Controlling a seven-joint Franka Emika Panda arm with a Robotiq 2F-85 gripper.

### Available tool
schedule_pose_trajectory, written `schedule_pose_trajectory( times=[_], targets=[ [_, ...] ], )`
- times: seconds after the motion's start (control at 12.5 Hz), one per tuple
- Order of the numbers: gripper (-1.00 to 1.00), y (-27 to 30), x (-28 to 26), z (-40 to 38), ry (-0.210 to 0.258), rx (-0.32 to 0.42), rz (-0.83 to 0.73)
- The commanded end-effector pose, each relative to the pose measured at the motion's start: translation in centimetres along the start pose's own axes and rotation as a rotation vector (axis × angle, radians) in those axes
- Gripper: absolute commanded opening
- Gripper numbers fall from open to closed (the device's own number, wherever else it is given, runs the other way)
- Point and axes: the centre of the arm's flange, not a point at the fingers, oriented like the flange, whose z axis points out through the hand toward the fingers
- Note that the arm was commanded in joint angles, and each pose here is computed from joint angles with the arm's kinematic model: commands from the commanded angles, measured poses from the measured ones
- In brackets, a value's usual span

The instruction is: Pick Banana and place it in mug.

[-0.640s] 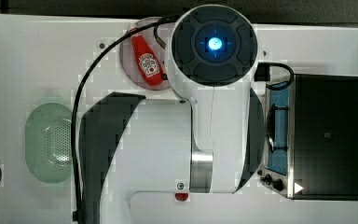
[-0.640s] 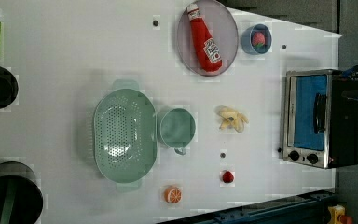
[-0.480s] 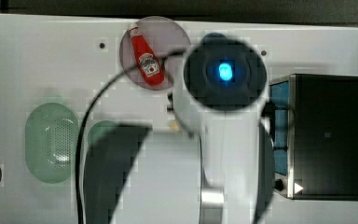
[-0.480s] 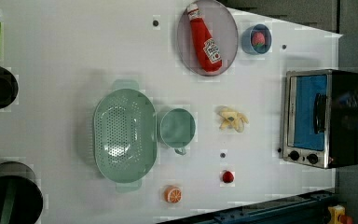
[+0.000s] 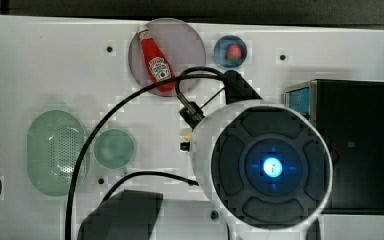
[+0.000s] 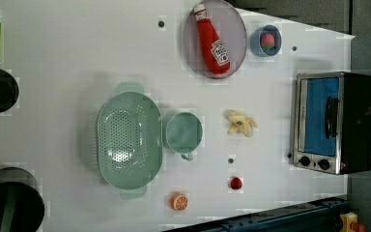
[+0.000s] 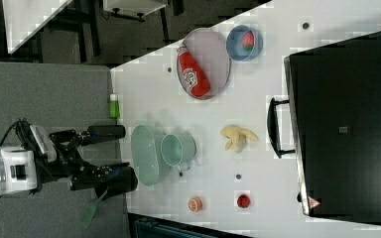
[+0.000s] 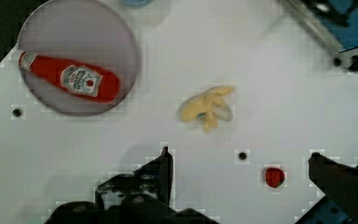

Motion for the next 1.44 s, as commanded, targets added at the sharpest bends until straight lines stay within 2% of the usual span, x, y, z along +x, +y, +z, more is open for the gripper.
schedule_pose_trajectory(
  times=[0.08, 0.64, 0.8, 1.04, 1.28, 1.44],
  targets=[
    [1.0, -0.3, 1.5, 10.0, -0.092, -0.096, -0.153],
    [1.0, -0.5, 1.2, 25.3, -0.199, -0.118, -0.653],
    [1.0, -0.2, 1.1, 29.0, -0.19, -0.1, -0.768],
    [1.0, 0.1, 1.1, 33.8, -0.143, -0.071, -0.895],
    [1.0, 0.6, 0.7, 38.4, -0.14, -0.059, -1.06],
    [1.0, 1.1, 0.7, 41.2, -0.142, -0.06, -1.092]
  ],
)
